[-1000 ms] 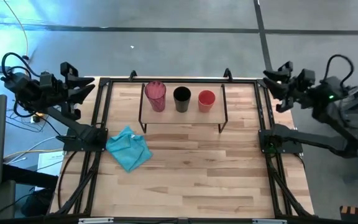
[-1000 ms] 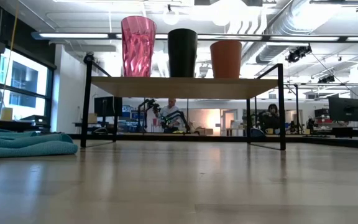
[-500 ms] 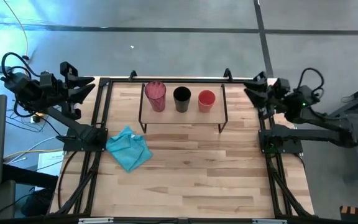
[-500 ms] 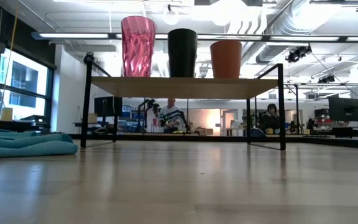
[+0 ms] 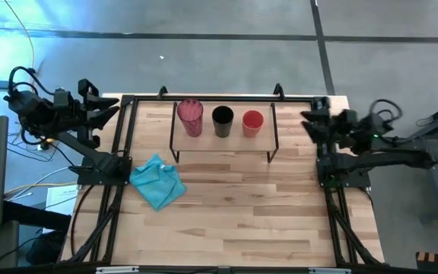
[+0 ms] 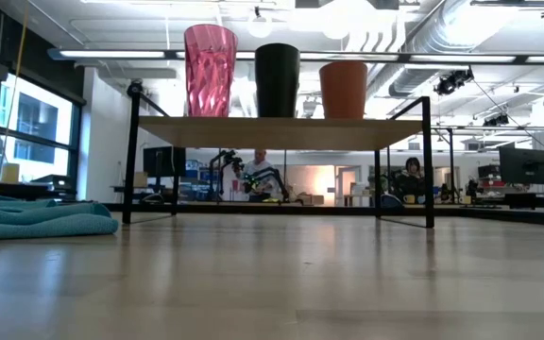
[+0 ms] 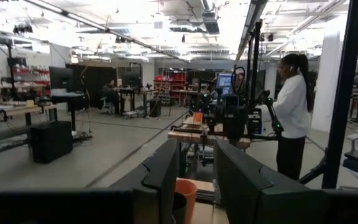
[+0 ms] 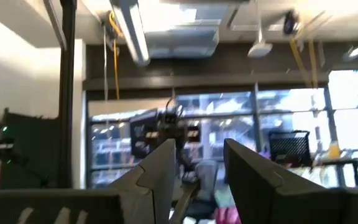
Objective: Stack small to large cups/mugs on shelf
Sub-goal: Return to Home Position
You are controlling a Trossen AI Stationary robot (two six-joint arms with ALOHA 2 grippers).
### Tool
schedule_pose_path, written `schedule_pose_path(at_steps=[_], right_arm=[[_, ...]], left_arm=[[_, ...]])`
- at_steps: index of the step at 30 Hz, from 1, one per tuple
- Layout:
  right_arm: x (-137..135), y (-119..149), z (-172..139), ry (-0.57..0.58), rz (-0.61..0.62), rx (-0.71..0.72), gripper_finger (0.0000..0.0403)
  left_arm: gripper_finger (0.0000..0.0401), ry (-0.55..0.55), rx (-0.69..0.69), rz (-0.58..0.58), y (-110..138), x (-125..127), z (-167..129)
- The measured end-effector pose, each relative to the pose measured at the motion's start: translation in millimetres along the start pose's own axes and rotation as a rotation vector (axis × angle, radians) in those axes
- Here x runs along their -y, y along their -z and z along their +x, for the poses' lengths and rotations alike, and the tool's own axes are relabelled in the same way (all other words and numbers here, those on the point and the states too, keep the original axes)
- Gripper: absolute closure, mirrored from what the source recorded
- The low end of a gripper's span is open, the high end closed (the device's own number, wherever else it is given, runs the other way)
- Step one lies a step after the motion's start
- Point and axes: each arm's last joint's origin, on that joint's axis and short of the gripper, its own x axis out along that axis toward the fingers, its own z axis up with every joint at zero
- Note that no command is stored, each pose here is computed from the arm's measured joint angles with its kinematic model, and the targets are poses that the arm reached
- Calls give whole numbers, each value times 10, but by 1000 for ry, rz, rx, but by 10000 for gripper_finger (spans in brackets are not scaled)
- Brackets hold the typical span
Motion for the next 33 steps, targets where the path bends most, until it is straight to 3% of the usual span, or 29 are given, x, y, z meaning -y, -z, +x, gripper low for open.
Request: schedule_pose_path(at_steps=[5, 15, 25, 33], right_arm=[[10, -106, -272, 49, -5, 56, 274], [18, -82, -550, 59, 0, -82, 274], [20, -213, -770, 57, -34, -13, 274], [59, 52, -910, 158, -3, 29, 274]], left_arm=[[304, 2, -11, -18, 13, 2, 0], [304, 2, -10, -20, 12, 2, 0], [304, 14, -12, -62, 15, 7, 1], [304, 15, -15, -64, 18, 8, 2]])
